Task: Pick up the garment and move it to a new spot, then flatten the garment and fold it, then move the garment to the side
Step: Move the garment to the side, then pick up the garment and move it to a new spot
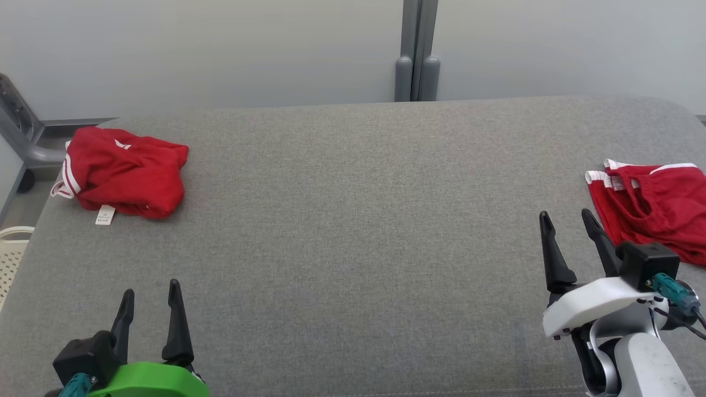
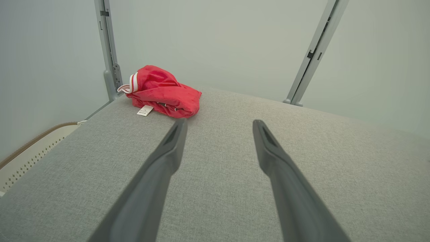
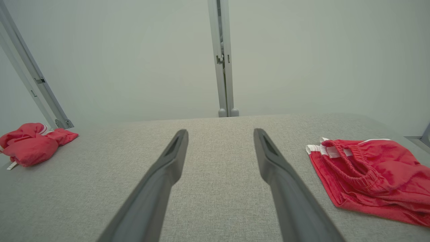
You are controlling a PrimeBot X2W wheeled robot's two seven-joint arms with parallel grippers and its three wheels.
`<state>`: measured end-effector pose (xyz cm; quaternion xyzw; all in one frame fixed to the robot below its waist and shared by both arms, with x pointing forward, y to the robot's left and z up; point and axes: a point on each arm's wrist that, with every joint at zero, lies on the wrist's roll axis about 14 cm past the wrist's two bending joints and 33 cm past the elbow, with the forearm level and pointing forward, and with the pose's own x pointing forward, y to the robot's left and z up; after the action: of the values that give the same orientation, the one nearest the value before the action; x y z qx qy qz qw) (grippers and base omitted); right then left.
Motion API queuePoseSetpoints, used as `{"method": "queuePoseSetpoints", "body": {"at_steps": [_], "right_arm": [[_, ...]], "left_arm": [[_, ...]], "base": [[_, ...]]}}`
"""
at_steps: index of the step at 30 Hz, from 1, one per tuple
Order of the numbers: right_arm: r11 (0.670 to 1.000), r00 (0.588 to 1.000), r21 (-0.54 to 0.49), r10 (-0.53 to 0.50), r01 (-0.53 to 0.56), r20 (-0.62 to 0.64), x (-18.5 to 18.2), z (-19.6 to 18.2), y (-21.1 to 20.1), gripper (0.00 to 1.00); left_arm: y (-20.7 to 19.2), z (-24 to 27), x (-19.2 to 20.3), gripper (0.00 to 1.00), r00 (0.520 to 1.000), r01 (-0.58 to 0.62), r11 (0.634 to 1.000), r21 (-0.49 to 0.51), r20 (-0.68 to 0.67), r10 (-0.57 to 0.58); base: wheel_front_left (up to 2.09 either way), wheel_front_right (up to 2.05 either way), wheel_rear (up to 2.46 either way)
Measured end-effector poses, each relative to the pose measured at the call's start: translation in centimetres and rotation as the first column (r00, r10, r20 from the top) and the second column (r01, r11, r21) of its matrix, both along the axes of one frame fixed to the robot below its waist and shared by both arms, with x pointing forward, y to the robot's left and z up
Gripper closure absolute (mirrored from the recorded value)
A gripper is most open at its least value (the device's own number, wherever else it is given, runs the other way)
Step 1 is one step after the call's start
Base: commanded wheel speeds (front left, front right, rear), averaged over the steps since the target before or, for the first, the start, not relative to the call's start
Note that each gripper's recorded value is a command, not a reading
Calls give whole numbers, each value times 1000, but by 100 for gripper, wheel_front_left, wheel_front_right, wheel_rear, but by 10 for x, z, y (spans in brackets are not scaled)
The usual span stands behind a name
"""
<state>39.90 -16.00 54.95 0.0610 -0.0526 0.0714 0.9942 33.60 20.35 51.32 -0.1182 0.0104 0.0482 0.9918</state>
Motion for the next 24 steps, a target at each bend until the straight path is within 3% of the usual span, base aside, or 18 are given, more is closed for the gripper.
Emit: {"method": "queuePoseSetpoints", "body": {"at_steps": [24], "right_arm": [[999,999,25,30,-29,-36,-26,2,12,0]], "left_arm": [[-2,-9,-7,0,999,20,1000,-1,-26,-20]], "base": [[0,0,0]]}}
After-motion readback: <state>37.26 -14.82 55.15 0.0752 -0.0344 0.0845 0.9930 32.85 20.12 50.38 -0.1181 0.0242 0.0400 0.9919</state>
